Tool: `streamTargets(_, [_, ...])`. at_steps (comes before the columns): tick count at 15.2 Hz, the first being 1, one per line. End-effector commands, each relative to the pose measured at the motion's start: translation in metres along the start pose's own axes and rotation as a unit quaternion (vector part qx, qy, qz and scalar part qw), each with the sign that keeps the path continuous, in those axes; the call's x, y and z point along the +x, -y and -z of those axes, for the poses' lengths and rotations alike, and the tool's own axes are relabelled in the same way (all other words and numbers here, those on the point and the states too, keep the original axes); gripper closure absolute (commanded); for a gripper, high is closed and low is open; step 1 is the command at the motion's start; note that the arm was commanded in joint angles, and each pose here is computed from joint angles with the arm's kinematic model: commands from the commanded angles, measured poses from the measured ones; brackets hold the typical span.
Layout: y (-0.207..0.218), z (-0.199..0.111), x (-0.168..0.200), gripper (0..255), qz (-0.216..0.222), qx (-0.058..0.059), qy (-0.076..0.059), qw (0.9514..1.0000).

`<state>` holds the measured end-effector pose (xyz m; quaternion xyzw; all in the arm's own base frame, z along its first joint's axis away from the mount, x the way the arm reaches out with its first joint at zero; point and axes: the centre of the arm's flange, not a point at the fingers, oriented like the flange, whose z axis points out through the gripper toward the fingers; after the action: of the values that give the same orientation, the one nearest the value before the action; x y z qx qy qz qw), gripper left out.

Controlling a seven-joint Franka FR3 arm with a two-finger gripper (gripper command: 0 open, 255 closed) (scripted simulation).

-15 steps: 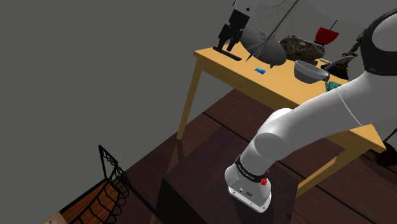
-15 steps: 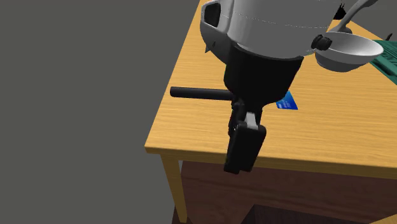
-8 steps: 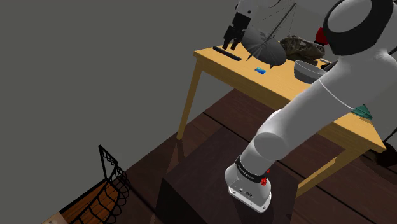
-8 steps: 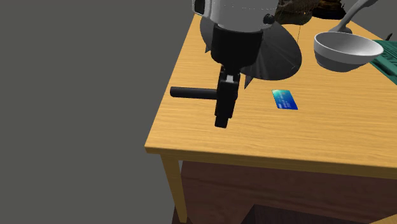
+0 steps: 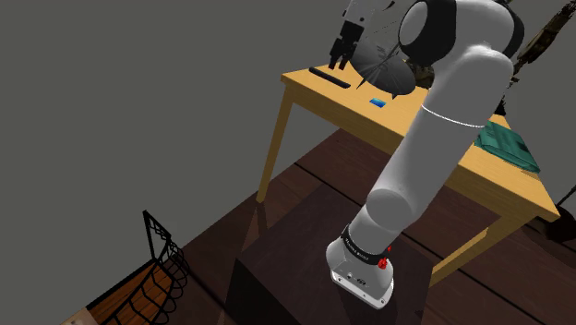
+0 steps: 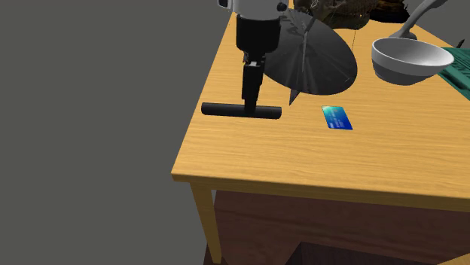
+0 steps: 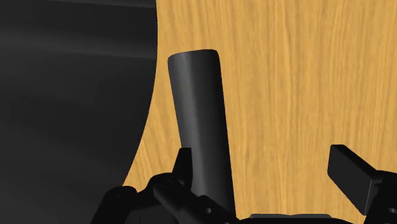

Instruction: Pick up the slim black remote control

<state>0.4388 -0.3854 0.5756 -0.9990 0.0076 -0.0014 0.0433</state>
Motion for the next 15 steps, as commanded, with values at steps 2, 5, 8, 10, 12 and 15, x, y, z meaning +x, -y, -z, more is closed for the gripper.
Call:
streamTargets(2, [-0.033, -0.003, 0.011, 0, 0.004, -0.003, 0.007, 1.0000])
streamTargets(5, [-0.034, -0.018, 0.011, 0, 0.004, -0.003, 0.007, 1.0000])
streamTargets(8, [-0.036, -0.034, 0.011, 0, 0.004, -0.003, 0.007, 1.0000])
streamTargets(10, [-0.037, -0.043, 0.011, 0, 0.004, -0.003, 0.007, 1.0000])
streamTargets(12, [-0.037, -0.042, 0.011, 255, 0.004, -0.003, 0.007, 1.0000])
streamTargets(15, [-0.037, -0.041, 0.011, 255, 0.004, -0.003, 0.007, 1.0000])
